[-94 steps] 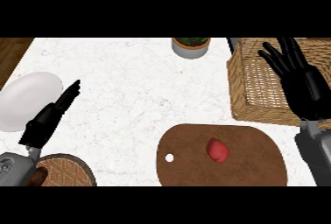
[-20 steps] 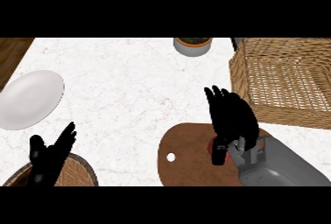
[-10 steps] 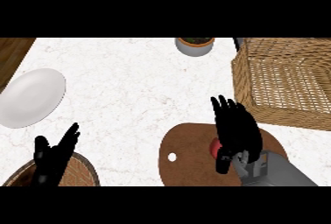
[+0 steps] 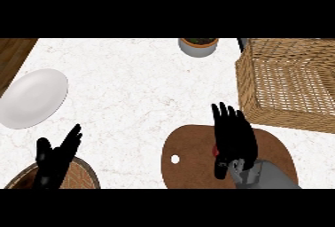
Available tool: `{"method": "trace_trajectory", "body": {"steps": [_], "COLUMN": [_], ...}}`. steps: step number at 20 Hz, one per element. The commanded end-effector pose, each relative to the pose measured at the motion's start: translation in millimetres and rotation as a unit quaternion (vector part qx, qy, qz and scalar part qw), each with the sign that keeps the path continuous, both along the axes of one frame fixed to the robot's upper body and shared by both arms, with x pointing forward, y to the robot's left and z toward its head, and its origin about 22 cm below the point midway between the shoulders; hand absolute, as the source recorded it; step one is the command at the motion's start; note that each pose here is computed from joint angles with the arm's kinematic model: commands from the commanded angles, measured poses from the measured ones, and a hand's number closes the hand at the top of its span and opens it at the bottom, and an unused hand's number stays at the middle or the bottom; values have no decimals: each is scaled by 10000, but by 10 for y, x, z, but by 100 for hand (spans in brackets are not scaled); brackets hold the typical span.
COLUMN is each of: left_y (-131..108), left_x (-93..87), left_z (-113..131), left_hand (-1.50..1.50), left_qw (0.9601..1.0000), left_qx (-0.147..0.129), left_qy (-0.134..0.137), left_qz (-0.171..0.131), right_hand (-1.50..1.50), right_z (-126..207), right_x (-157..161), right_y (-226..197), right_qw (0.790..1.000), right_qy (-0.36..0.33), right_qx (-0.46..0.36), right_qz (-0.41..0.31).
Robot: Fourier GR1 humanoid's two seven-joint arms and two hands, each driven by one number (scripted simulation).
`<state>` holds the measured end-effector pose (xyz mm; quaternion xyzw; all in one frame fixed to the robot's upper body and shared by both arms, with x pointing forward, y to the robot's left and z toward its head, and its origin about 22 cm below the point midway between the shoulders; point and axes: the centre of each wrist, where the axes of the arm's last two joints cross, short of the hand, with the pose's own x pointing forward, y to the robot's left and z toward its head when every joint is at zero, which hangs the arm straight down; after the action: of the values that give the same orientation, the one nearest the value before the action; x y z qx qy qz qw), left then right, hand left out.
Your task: Pick the bell pepper from the cutting board and place it in the basket
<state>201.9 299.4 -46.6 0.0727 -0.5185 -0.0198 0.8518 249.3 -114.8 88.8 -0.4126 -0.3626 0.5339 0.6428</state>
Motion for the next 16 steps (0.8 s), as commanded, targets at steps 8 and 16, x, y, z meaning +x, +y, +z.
{"method": "trace_trajectory", "body": {"steps": [8, 16], "left_y": [152, 13], "left_x": [-103, -87], "left_z": [-31, -87], "left_hand": [0, 0], "left_qw": [9993, 9991], "left_qx": [-4, -48], "left_qy": [378, 399], "left_qz": [66, 143], "right_hand": [-150, -150], "right_z": [-300, -500], "right_x": [101, -46], "right_y": [-9, -40], "right_qw": [9919, 9931], "right_qy": [642, 598], "right_qx": [-771, -616], "right_qz": [-778, -799]}}
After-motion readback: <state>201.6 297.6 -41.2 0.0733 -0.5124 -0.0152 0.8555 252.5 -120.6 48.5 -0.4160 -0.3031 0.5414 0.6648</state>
